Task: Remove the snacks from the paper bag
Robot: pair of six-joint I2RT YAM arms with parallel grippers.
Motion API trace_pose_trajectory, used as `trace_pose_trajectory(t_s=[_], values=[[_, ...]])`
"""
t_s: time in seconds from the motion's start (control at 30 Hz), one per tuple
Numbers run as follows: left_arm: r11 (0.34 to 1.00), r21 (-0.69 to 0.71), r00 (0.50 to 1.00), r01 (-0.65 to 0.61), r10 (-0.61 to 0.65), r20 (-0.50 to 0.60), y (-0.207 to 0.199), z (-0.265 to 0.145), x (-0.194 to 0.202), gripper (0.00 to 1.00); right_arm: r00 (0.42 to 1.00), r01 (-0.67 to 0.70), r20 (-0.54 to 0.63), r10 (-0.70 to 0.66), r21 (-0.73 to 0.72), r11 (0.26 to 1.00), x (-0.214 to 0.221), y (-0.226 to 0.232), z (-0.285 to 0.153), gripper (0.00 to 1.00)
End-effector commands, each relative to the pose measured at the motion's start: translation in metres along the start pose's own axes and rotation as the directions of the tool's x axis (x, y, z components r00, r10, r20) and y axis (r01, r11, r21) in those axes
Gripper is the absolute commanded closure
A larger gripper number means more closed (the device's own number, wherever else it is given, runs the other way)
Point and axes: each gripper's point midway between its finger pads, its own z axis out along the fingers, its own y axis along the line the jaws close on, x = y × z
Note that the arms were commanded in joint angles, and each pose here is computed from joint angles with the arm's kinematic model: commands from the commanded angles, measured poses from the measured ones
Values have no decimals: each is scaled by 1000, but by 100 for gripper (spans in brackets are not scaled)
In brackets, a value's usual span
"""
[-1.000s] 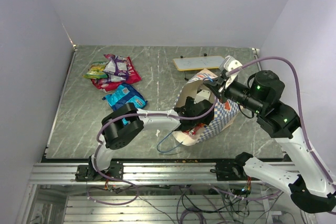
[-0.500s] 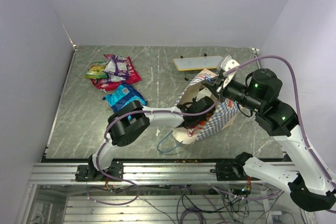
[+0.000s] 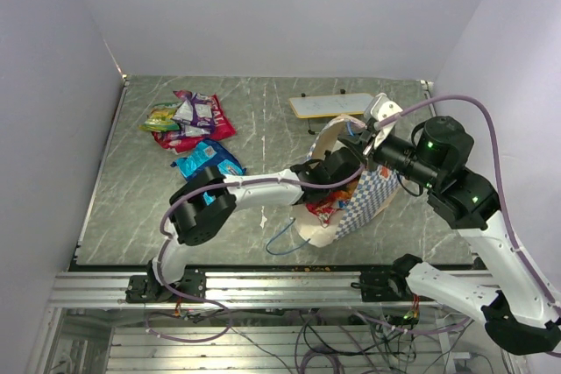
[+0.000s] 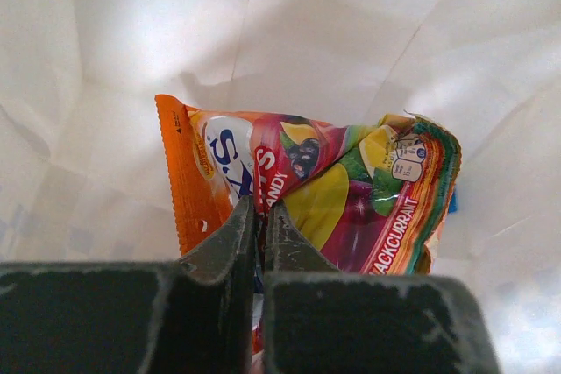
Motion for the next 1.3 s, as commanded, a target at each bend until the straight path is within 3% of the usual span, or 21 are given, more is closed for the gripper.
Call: trace_pose_trajectory(t_s=[0.0,0.23,0.7,1.03,1.27], values=[[995,72,974,70,-84,209,-16,-43,-97,93,1000,3,17,-4,18,1000,-3,-3,1,100],[995,78,946,66,-88,311,-10,-74,-133,93,999,-15,33,14,29,999,-5,-5,3,100],[982,171,990,77,-95,101,2,-145,-86,93,1000,8,11,-11,237,972,-3,-41,-11,100],[953,289,989,92,-120,84,18,-232,-92,93,1000,1,-24,7,343,939,6,-57,-20,100],[963,247,978,111,-150,147,55,-281,-100,93,999,0,-40,18,401,916,7,-65,-34,100]])
